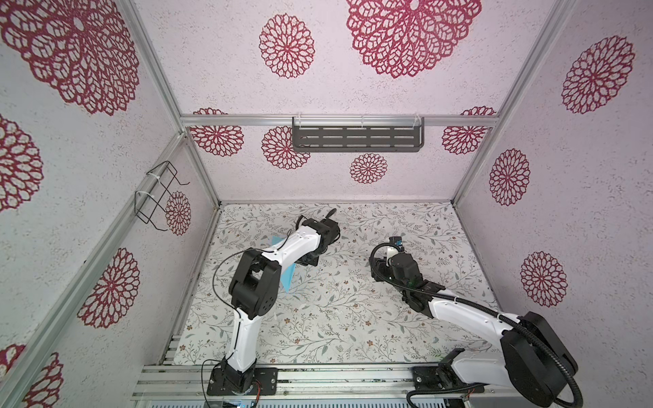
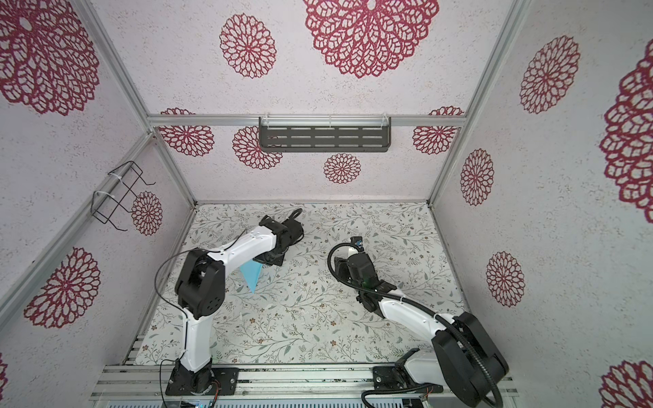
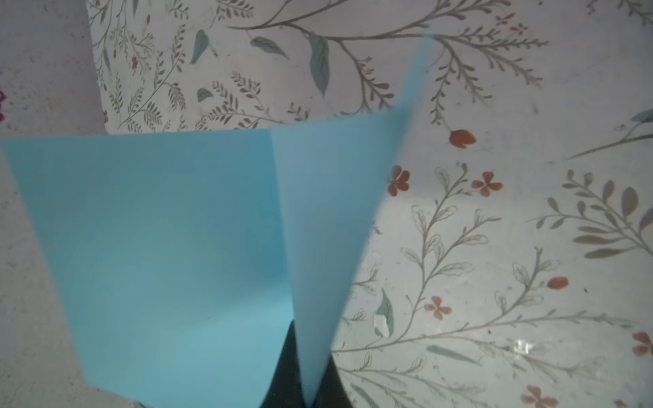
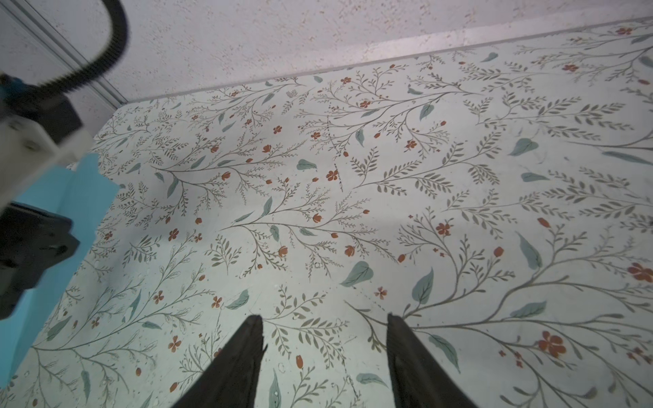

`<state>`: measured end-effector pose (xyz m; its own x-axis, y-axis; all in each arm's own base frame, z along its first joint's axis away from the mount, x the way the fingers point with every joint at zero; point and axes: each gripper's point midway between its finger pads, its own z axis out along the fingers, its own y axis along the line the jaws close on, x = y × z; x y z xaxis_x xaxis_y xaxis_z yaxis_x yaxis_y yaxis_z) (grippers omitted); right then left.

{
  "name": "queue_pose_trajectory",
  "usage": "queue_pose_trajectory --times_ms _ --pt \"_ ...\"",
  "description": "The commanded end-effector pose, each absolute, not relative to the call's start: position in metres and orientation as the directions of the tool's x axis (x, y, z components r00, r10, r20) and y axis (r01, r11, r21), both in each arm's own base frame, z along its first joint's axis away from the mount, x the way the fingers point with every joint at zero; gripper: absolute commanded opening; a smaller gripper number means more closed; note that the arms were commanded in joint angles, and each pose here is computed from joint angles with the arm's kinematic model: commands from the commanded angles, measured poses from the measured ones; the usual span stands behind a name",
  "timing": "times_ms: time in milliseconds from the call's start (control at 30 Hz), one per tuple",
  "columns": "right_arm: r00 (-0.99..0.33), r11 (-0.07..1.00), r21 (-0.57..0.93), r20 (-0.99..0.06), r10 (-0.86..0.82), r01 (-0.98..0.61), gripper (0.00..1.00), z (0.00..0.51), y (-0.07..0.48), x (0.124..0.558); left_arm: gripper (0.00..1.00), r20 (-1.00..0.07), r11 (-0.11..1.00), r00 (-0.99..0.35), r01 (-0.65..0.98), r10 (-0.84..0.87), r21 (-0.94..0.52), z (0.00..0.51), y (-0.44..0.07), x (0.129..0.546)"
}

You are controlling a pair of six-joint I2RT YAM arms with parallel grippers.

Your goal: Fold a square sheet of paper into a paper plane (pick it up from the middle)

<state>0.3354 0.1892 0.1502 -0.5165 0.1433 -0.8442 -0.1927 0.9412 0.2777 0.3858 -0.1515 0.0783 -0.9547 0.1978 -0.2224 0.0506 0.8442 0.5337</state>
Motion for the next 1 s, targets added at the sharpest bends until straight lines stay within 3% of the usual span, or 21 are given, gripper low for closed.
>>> queue_pose_trajectory --times_ms 0,300,733,833,967 --pt "-0.475 0.949 0.282 -0.860 0.186 -0.138 0.59 0.165 0.173 0.336 0.05 -0.229 0.810 -0.937 0.088 0.265 0.580 0.075 -0.171 0.400" --pt "-0.462 0.954 0.291 -0.857 0.227 -0.071 0.59 0.166 0.149 0.324 0.06 -0.204 0.814 -0.927 0.154 0.316 0.560 0.027 -0.216 0.407" --pt "-0.456 0.949 0.315 -0.848 0.269 -0.027 0.59 0.162 0.139 0.322 0.23 -0.203 0.893 -0.939 0.176 0.279 0.414 0.014 -0.243 0.397" --pt "-0.452 0.947 0.320 -0.848 0.276 -0.021 0.59 0.162 0.138 0.323 0.29 -0.219 0.919 -0.939 0.177 0.265 0.351 0.028 -0.253 0.394" --pt "-0.446 0.943 0.334 -0.844 0.298 -0.004 0.59 0.163 0.135 0.325 0.36 -0.251 0.968 -0.941 0.193 0.229 0.161 0.055 -0.280 0.385"
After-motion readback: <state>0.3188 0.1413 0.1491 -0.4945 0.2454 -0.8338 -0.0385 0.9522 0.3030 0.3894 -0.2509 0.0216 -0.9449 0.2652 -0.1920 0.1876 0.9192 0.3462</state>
